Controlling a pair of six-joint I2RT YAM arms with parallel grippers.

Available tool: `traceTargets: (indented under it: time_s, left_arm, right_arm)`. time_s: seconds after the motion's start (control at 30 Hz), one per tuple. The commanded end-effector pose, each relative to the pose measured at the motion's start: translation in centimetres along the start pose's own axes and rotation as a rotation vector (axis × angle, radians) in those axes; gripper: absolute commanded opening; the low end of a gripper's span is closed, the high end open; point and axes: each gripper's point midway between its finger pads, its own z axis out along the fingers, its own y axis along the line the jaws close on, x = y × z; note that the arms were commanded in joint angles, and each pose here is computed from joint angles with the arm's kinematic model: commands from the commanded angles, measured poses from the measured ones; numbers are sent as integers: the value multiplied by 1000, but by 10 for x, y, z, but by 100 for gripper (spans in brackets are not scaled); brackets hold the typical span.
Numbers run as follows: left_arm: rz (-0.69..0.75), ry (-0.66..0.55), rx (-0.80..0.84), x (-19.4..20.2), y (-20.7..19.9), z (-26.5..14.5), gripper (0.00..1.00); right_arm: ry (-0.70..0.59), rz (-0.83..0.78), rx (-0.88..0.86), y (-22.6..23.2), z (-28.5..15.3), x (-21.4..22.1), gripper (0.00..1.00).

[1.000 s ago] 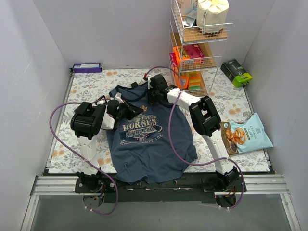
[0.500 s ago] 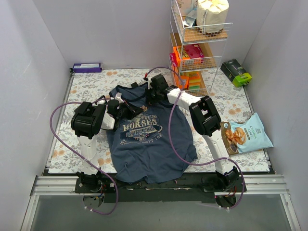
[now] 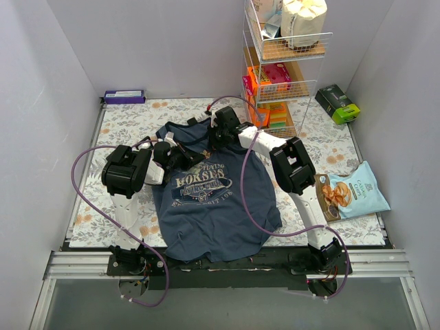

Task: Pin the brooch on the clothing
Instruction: Pin the brooch to the clothes.

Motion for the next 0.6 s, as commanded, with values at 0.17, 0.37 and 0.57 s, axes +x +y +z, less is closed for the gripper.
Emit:
traceTargets:
  time_s: [0.17, 0.37, 0.57]
  left_arm:
    - [21, 26, 45, 5, -15, 9, 0]
    - [20, 29, 50, 6, -17, 11, 0]
    - [15, 40, 68, 9, -20, 9, 0]
  right_arm:
    - [-44, -16, -93, 38, 0, -18, 1]
    - [-40, -13, -89, 37, 1, -17, 1]
    - [-47, -16, -94, 38, -2, -21, 1]
